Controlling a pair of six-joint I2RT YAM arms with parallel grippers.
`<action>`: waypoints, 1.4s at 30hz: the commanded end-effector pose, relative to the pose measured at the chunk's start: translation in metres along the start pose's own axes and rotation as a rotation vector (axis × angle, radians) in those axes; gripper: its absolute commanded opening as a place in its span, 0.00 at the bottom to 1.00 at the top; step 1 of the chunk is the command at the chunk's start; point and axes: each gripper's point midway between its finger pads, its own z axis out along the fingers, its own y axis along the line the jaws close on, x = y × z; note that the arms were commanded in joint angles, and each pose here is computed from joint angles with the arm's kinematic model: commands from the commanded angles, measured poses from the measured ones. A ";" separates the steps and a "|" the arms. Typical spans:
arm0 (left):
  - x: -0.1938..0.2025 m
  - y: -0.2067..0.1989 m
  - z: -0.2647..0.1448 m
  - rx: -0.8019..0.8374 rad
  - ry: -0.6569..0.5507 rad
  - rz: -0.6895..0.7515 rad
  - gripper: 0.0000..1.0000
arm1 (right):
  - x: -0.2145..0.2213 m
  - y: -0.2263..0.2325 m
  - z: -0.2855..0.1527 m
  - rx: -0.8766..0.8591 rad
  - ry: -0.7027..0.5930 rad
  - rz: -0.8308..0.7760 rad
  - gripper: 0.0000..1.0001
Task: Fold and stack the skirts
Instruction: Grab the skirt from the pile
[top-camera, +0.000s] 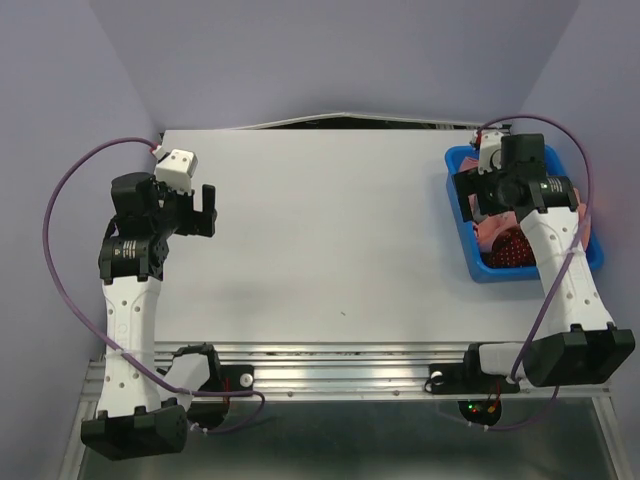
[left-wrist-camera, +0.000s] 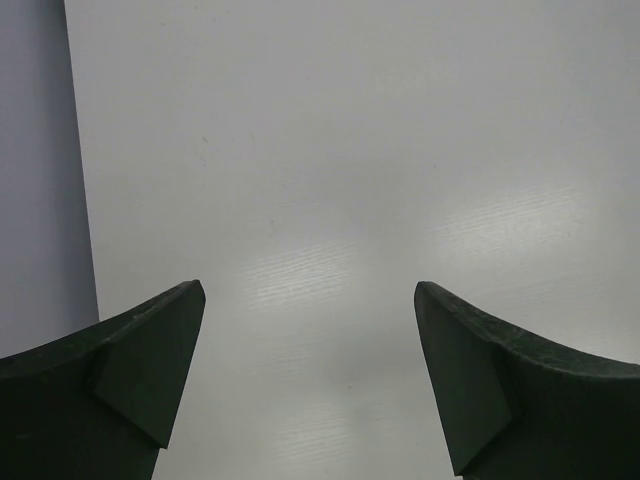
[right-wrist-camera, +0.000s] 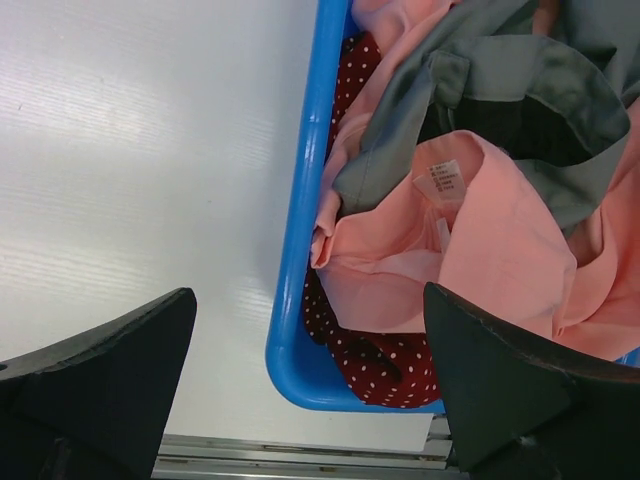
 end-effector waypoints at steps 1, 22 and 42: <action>-0.005 -0.004 -0.003 0.024 -0.033 0.032 0.98 | -0.036 -0.021 -0.009 0.077 -0.082 0.019 1.00; 0.003 -0.002 0.000 -0.005 -0.016 -0.039 0.98 | -0.091 -0.109 0.103 0.284 0.060 0.206 0.78; 0.029 0.007 0.018 -0.045 0.053 -0.055 0.98 | 0.004 -0.080 0.196 0.179 0.387 0.188 0.58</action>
